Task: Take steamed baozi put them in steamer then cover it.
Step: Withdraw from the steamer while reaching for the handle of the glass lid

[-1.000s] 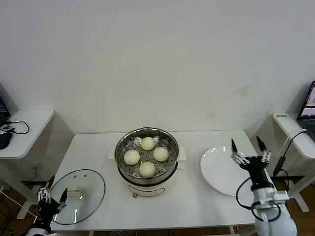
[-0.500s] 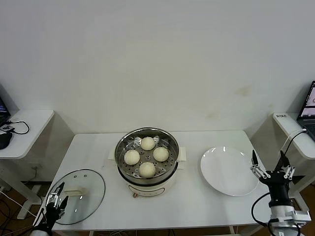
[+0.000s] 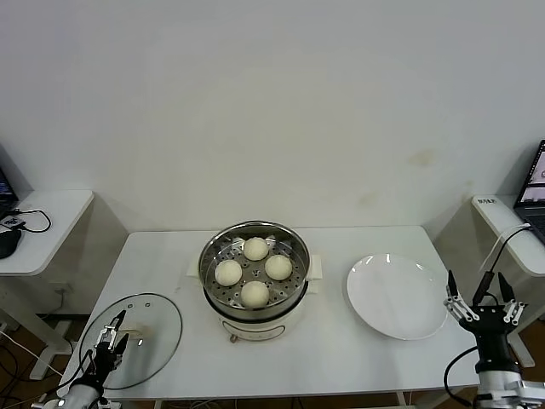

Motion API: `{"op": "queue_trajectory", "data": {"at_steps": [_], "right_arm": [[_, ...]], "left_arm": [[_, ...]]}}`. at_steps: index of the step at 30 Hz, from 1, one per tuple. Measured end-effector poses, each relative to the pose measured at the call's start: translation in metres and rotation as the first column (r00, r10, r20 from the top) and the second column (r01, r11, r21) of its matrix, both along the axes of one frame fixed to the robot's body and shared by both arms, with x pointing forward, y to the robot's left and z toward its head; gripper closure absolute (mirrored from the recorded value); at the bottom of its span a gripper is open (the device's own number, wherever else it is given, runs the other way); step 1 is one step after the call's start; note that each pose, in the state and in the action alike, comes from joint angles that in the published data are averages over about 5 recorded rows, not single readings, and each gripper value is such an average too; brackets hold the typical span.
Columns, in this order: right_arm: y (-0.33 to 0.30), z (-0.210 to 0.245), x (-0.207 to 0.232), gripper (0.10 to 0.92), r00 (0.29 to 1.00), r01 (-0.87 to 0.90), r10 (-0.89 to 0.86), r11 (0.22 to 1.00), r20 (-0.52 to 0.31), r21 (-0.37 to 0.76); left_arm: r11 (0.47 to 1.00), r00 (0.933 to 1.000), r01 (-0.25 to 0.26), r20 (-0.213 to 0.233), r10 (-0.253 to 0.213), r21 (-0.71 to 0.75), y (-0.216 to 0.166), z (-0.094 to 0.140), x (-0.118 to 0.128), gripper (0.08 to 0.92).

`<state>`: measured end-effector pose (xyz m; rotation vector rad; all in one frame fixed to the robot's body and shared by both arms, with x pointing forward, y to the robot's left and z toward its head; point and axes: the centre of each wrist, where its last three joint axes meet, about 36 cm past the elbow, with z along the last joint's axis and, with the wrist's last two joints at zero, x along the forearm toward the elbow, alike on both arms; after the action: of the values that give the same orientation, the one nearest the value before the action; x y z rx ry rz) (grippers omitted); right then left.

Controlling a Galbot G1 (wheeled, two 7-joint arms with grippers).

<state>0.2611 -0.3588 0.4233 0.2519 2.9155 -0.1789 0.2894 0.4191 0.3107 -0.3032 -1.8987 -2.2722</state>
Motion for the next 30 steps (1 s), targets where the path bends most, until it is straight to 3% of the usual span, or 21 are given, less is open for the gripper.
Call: {"op": "queue_trajectory", "data": {"at_steps": [21,30], "right_arm": [[-0.003,-0.003,-0.009,0.200,1.000,0.009,-0.009,1.000,-0.017,-0.007],[-0.001,-0.003,-0.010,0.200,1.000,0.003,-0.003,1.000,-0.017,-0.007]], "left_arm": [[1.000,0.9994,-0.028,0.021,0.029,-0.007,0.006,-0.009,0.045,0.189],[0.998,0.9989,-0.045,0.014,0.046,-0.035,0.008,-0.014,0.045,0.423]]}}
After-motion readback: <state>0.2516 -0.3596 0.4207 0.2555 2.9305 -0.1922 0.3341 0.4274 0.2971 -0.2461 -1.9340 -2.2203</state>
